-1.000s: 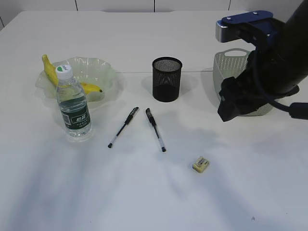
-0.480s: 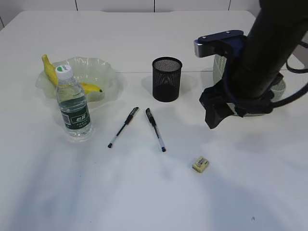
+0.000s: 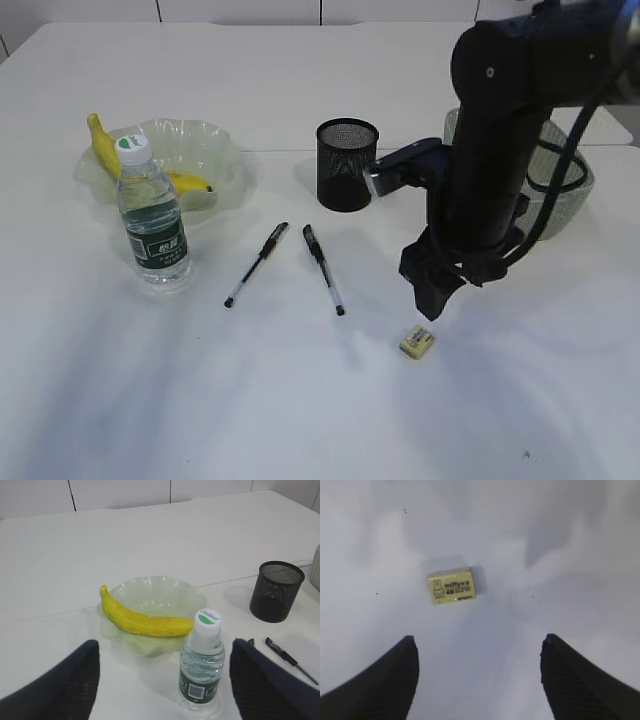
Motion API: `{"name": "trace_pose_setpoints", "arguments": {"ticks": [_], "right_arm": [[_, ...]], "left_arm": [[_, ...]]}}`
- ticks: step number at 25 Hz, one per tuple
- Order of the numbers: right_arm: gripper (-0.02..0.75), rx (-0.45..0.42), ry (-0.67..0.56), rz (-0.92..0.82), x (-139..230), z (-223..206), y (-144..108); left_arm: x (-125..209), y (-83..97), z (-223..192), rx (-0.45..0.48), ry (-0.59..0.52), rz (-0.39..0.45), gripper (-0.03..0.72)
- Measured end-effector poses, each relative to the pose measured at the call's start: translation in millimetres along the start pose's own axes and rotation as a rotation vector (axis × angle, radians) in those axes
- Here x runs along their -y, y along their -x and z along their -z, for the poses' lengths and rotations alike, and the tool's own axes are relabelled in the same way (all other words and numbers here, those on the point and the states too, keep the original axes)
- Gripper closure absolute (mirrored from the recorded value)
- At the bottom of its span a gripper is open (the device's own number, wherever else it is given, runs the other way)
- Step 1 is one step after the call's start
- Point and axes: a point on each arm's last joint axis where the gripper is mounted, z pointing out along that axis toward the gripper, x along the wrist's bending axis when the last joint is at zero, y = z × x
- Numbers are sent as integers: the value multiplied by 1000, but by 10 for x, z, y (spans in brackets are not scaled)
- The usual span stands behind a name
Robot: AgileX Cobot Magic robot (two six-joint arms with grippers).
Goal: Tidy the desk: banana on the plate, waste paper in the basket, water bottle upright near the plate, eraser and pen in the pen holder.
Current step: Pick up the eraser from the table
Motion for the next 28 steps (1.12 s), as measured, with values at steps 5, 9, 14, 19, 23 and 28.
{"name": "trace_pose_setpoints", "arguments": {"ticks": [5, 9, 14, 19, 23, 28], "right_arm": [[172, -14, -52, 37, -35, -222, 8], [213, -25, -54, 35, -83, -360, 11], [237, -49, -54, 21, -108, -449, -4], [241, -64, -61, 26, -135, -547, -52], [241, -57, -57, 62, -178, -614, -174], [242, -19, -50, 83, -202, -656, -195]], "left_arm": [[0, 0, 0, 0, 0, 0, 120], [0, 0, 0, 0, 0, 1, 120], [0, 0, 0, 0, 0, 1, 120], [0, 0, 0, 0, 0, 2, 120], [0, 0, 0, 0, 0, 2, 120], [0, 0, 0, 0, 0, 2, 120]]}}
